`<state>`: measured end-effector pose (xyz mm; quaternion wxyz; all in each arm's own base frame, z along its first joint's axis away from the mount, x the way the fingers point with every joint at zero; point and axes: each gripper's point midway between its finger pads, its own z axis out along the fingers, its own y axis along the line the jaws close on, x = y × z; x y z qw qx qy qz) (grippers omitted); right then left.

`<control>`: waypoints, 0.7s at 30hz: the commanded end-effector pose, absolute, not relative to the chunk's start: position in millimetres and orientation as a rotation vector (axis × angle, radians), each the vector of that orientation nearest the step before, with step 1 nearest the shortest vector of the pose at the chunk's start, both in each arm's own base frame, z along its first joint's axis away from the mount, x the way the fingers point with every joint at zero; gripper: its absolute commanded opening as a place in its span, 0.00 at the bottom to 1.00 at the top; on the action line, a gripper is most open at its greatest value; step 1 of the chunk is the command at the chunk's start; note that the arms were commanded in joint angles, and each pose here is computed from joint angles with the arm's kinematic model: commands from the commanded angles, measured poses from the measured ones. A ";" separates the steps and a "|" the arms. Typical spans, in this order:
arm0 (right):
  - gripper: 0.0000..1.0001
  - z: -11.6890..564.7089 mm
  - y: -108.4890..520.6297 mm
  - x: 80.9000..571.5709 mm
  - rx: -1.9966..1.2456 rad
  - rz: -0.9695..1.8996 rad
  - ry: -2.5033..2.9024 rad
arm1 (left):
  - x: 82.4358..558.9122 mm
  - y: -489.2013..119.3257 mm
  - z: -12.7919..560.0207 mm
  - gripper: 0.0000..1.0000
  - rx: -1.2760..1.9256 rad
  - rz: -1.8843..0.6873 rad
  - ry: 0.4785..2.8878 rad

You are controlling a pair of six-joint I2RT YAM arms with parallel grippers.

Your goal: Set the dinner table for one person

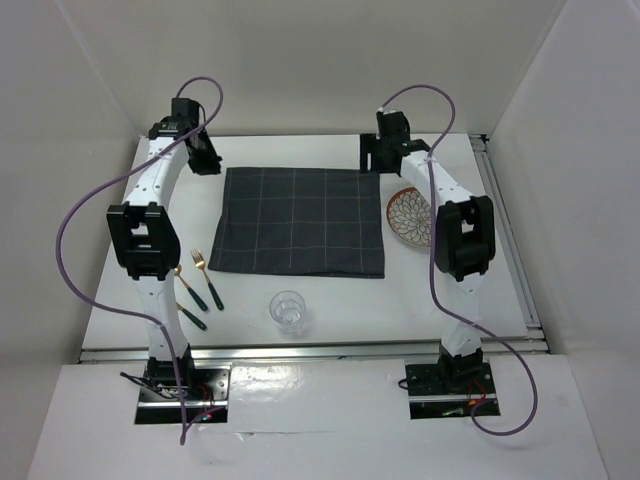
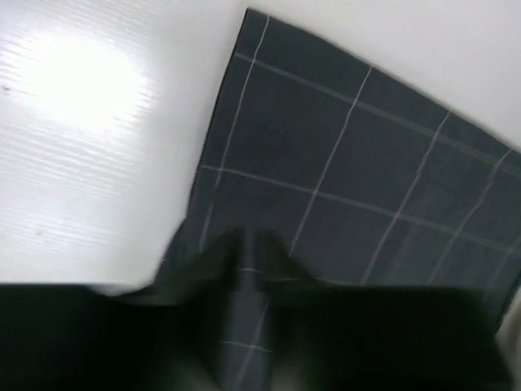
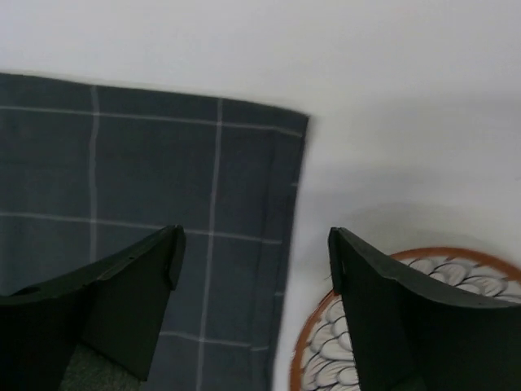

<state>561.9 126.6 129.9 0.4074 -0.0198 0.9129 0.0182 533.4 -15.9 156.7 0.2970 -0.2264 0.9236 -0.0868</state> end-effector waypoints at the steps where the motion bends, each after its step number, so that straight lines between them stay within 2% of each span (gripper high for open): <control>1: 0.81 155.4 142.3 535.4 0.016 0.185 2.291 | 525.0 -14.7 175.7 0.16 -0.527 -0.189 2.407; 2: 0.75 157.4 155.7 524.9 0.034 0.260 2.303 | 519.7 -20.3 164.8 0.03 -0.521 -0.187 2.438; 3: 0.65 151.9 158.0 518.3 0.036 0.285 2.319 | 514.4 -26.5 158.1 0.00 -0.509 -0.188 2.457; 4: 0.57 130.1 162.7 502.2 0.016 0.280 2.369 | 508.8 -25.9 146.6 0.00 -0.527 -0.149 2.480; 5: 0.43 125.7 167.0 494.3 0.002 0.281 2.383 | 497.0 -34.3 126.9 0.00 -0.526 -0.124 2.534; 7: 0.25 106.3 147.4 473.5 0.010 0.141 2.450 | 482.2 -38.1 114.5 0.00 -0.528 -0.069 2.563; 8: 0.05 107.5 144.6 466.7 -0.005 0.131 2.460 | 477.2 -41.5 109.5 0.00 -0.529 -0.055 2.570; 9: 0.00 104.6 142.5 460.0 -0.007 0.125 2.476 | 472.6 -46.9 106.0 0.00 -0.514 -0.057 2.580; 16: 0.00 97.1 177.0 419.9 -0.046 0.444 2.529 | 438.2 -48.4 61.0 0.00 -0.535 -0.037 2.650; 21: 0.00 90.3 198.9 410.8 -0.017 0.525 2.533 | 423.8 -43.9 54.6 0.00 -0.554 -0.006 2.663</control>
